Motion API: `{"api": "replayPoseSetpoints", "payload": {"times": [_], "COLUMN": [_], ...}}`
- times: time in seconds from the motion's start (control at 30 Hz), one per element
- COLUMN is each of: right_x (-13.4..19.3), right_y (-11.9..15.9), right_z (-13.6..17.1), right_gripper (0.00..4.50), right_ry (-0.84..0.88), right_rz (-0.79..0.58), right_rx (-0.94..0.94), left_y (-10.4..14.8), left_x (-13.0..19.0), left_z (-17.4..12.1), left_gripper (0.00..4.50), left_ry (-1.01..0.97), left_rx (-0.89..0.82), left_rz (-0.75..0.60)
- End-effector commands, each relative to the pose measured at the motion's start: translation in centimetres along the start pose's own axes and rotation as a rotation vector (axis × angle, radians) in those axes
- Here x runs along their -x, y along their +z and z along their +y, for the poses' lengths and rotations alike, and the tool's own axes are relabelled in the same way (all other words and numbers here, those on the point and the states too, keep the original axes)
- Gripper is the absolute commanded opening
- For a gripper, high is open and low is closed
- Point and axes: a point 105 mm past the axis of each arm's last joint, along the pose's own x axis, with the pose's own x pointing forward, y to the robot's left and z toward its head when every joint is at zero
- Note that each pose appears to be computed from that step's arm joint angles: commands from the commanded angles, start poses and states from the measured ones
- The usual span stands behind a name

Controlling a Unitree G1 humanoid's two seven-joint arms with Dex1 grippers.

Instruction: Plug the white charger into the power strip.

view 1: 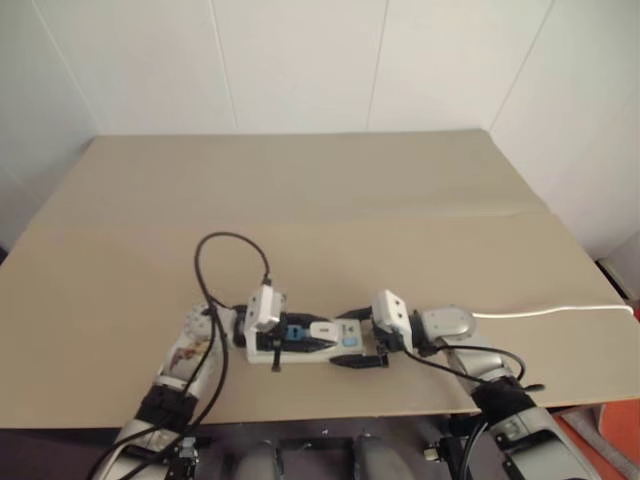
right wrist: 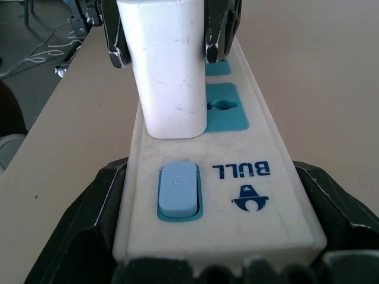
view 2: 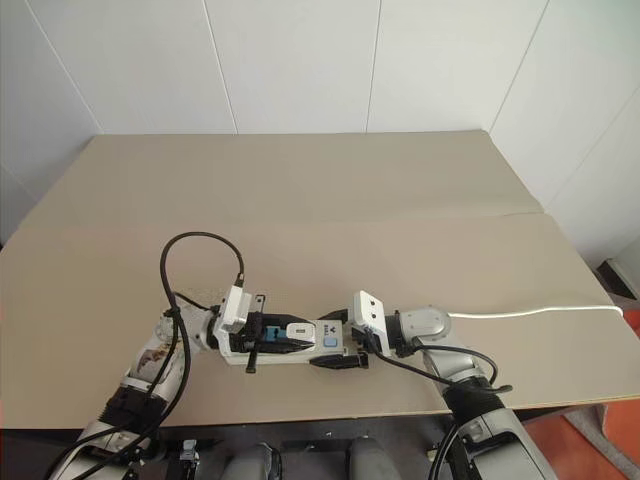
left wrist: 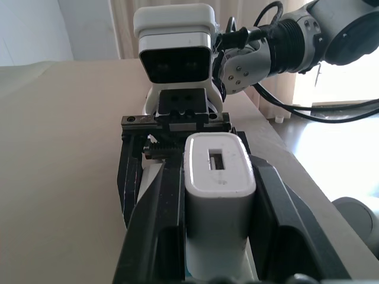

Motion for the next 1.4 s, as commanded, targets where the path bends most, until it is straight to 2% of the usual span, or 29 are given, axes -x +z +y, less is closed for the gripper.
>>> {"api": "replayPoseSetpoints", "payload": {"times": [0.03,0.27,0.53,0.6,0.87,1.07,1.27,1.37,1.4], "right_x": [0.8,0.8,0.6,0.5,0.4,0.3,0.5,1.9,2.4], "right_y": [-1.6,-1.6,-1.5,-1.5,-1.4,-1.5,-1.0,-0.5,-0.3], "right_z": [0.6,0.5,0.4,0.3,0.2,0.1,-0.2,-0.5,-0.5], "right_gripper": [3.45,3.45,3.45,3.45,3.45,3.45,3.45,4.45,4.48], "right_ry": [0.009,0.01,0.011,0.011,0.014,0.014,-0.015,-0.046,-0.064], "right_rz": [0.068,0.071,0.067,0.066,0.064,0.064,0.042,0.066,0.073], "right_rx": [-0.052,-0.055,-0.05,-0.048,-0.046,-0.047,-0.058,-0.027,-0.013], "left_y": [-4.5,-4.6,-2.0,-2.0,-2.1,-1.4,3.4,5.9,6.6], "left_x": [2.5,2.4,1.9,1.9,2.2,2.6,7.1,9.2,9.7], "left_z": [-1.2,-0.8,-0.4,-0.7,-0.8,-0.7,0.2,0.7,0.9], "left_gripper": [1.02,1.02,1.02,1.74,4.18,4.18,4.18,4.22,4.22], "left_ry": [0.003,0.048,0.048,0.041,0.052,0.06,0.037,0.047,0.057], "left_rx": [0.093,0.106,0.154,0.151,0.142,0.137,0.07,0.024,0.014], "left_rz": [0.192,0.179,0.153,0.158,0.16,0.146,0.197,0.223,0.226]}}
